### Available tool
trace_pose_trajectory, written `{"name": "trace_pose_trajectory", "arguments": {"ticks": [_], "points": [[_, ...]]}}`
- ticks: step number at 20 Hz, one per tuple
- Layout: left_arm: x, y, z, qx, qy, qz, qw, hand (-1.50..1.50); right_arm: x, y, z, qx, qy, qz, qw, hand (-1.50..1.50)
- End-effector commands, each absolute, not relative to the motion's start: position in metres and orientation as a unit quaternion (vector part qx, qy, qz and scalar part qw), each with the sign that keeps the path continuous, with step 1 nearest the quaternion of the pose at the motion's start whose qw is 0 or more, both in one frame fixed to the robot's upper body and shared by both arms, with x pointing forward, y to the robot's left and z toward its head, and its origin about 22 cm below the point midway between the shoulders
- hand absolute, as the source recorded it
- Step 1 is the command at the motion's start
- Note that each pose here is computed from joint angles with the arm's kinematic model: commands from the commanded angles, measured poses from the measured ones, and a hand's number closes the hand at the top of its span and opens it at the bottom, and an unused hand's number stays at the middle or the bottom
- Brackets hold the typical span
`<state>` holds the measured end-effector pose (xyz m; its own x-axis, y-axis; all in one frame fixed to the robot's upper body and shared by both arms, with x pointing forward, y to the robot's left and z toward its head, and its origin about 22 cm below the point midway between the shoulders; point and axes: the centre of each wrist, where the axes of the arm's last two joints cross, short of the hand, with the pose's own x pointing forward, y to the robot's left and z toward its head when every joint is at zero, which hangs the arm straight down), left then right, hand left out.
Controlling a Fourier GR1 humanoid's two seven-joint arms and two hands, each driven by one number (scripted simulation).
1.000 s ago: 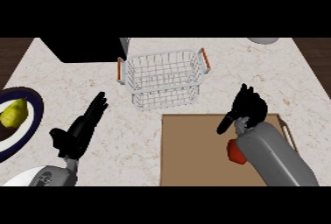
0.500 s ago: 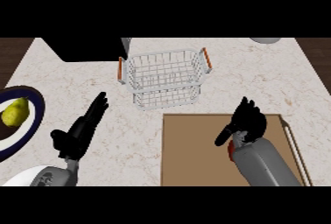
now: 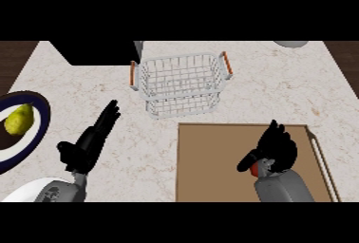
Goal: Pick the bell pepper from the tray and place it in the tiered basket
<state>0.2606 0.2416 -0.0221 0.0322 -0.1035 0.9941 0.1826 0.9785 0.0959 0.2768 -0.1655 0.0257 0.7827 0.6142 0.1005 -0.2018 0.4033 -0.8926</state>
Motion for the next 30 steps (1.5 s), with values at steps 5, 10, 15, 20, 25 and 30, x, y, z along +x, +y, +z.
{"name": "trace_pose_trajectory", "arguments": {"ticks": [5, 10, 15, 20, 25, 30], "points": [[0.268, 0.237, -0.019, -0.024, -0.690, -0.094, 0.717, 0.00, 0.257, -0.171, 0.021, -0.504, -0.108, 0.216, 0.829, -1.50], [0.260, 0.234, -0.018, -0.039, -0.691, -0.103, 0.714, 0.00, 0.257, -0.165, 0.016, -0.500, -0.121, 0.208, 0.832, -1.50], [0.262, 0.229, -0.028, -0.038, -0.690, -0.101, 0.716, 0.00, 0.268, -0.180, 0.022, -0.521, -0.205, 0.202, 0.803, 1.50], [0.264, 0.240, -0.015, -0.039, -0.690, -0.107, 0.715, 0.00, 0.255, -0.196, 0.013, -0.523, -0.222, 0.206, 0.796, 1.50], [0.261, 0.240, -0.016, -0.028, -0.689, -0.100, 0.717, 0.00, 0.260, -0.166, 0.032, -0.534, -0.217, 0.215, 0.788, 1.50], [0.264, 0.235, -0.028, -0.032, -0.694, -0.108, 0.712, 0.00, 0.278, -0.235, 0.046, -0.496, -0.340, 0.364, 0.711, 1.50]]}}
